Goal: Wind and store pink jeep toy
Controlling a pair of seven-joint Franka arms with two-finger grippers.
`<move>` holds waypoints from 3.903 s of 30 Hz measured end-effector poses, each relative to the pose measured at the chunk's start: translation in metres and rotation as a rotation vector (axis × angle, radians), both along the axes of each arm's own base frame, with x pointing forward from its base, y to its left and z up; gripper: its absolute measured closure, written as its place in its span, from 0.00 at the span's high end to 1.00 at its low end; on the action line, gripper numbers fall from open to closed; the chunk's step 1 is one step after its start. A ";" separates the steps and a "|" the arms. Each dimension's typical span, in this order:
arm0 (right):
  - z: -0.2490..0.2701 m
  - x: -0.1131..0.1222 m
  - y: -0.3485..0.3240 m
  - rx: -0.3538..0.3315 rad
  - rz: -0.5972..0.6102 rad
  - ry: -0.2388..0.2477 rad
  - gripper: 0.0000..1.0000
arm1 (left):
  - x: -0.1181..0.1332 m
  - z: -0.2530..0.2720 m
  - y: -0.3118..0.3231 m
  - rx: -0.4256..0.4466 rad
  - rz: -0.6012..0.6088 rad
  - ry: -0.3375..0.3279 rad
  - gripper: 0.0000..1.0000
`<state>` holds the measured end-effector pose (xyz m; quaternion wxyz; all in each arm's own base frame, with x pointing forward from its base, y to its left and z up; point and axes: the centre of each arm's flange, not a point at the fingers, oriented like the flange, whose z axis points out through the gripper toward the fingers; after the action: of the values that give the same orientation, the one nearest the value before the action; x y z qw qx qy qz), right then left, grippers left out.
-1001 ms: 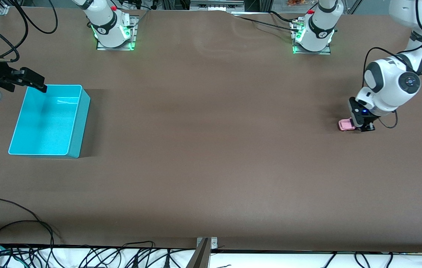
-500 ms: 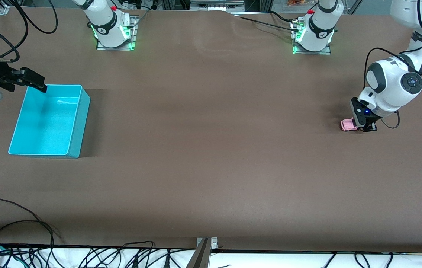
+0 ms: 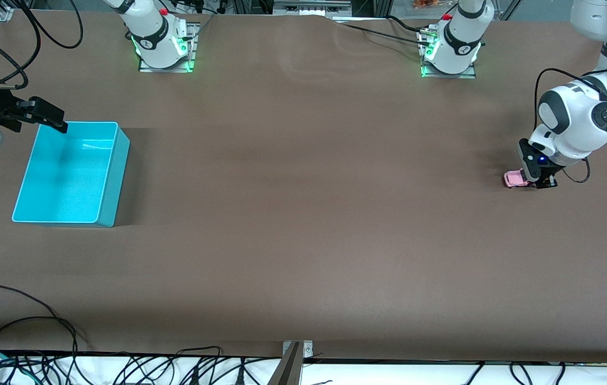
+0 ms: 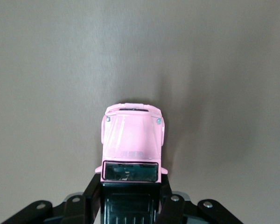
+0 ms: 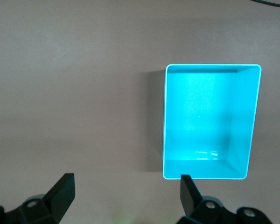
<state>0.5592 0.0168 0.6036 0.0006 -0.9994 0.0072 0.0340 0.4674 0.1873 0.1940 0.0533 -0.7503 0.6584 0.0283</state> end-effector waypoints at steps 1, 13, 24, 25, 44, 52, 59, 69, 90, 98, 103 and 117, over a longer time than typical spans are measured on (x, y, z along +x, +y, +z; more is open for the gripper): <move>0.000 0.000 0.000 0.000 0.000 0.000 1.00 | 0.000 0.000 0.004 0.004 -0.004 -0.001 0.52; 0.000 0.000 0.000 0.000 0.000 0.000 1.00 | -0.001 0.000 0.020 0.018 -0.016 -0.001 0.52; 0.000 0.000 0.000 0.000 0.000 0.000 1.00 | 0.018 0.013 0.023 0.017 -0.030 -0.005 0.81; 0.000 0.000 0.000 0.000 0.000 0.000 1.00 | 0.021 0.015 0.023 0.015 -0.030 -0.001 0.83; 0.000 0.000 0.000 0.000 0.000 0.000 1.00 | 0.030 0.023 0.022 0.011 -0.035 0.004 1.00; 0.000 0.000 0.000 0.000 0.000 0.000 1.00 | 0.030 0.023 0.022 0.011 -0.035 0.004 1.00; 0.000 0.000 0.000 0.000 0.000 0.000 1.00 | 0.033 0.025 0.019 0.010 -0.041 -0.001 1.00; 0.000 0.000 0.000 0.000 0.000 0.000 1.00 | 0.044 0.035 -0.001 0.002 -0.074 -0.028 1.00; 0.000 0.000 0.000 0.000 0.000 0.000 1.00 | 0.043 0.037 0.001 0.002 -0.069 -0.031 1.00; 0.000 0.000 0.000 0.000 0.000 0.000 1.00 | 0.043 0.037 0.001 0.002 -0.069 -0.031 1.00; 0.000 0.000 0.000 0.000 0.000 0.000 1.00 | 0.043 0.037 0.002 0.002 -0.068 -0.031 1.00; 0.000 0.000 0.000 0.000 0.000 0.000 1.00 | 0.043 0.037 0.002 0.001 -0.068 -0.031 1.00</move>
<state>0.5592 0.0168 0.6036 0.0006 -0.9994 0.0072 0.0340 0.5107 0.1890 0.2308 0.0650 -0.7277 0.6826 0.0153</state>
